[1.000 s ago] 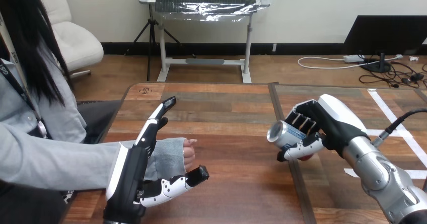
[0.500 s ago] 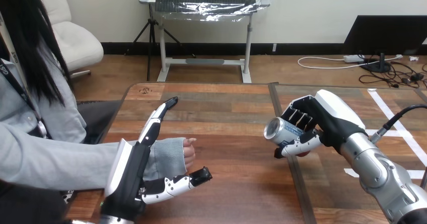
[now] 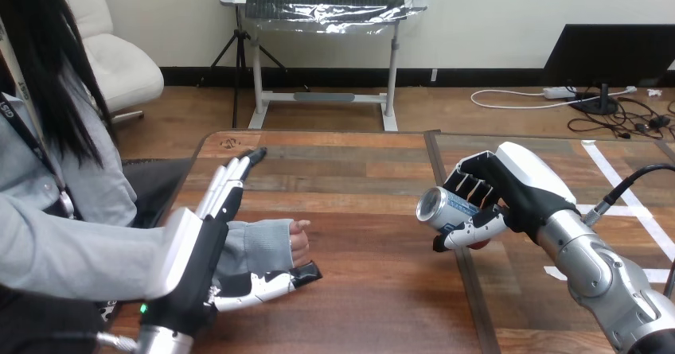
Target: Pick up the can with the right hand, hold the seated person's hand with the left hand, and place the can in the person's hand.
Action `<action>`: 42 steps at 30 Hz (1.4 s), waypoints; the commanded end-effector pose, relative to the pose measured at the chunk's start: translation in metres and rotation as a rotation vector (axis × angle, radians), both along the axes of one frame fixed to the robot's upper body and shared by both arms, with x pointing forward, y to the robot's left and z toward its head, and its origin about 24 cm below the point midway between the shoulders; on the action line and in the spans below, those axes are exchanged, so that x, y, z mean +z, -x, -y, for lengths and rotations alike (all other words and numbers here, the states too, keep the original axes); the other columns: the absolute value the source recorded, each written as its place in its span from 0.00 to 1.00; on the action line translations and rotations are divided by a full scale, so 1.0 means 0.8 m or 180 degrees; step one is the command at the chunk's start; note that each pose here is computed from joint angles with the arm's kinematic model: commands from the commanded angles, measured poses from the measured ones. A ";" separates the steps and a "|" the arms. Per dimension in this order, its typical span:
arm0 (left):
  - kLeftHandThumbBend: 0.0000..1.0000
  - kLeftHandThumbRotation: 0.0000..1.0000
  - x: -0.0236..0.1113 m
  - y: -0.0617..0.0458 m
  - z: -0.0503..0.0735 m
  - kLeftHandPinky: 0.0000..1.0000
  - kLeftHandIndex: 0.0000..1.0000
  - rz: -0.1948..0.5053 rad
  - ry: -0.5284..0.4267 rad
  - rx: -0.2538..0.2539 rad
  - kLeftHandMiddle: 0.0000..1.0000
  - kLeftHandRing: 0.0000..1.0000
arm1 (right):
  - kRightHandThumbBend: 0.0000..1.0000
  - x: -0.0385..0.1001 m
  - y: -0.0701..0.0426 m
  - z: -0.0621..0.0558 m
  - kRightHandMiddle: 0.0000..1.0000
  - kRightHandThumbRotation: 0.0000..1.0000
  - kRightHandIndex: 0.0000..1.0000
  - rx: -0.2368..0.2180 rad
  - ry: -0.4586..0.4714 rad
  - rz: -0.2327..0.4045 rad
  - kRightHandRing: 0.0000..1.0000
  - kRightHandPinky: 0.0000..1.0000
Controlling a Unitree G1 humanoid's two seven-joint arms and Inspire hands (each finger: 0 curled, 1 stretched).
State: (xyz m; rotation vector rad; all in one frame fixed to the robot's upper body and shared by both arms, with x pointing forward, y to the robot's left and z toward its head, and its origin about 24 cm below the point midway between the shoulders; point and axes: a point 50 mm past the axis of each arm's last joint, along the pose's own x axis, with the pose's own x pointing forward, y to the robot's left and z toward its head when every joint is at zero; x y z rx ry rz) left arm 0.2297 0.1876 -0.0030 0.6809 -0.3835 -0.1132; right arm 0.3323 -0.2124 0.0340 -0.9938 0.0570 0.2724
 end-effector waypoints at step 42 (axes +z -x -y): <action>1.00 0.41 0.079 -0.076 -0.063 0.91 0.92 -0.0164 -0.1957 0.0151 0.93 0.94 | 0.84 0.030 -0.016 -0.009 0.50 0.00 0.48 0.0137 -0.0012 0.0224 0.44 0.40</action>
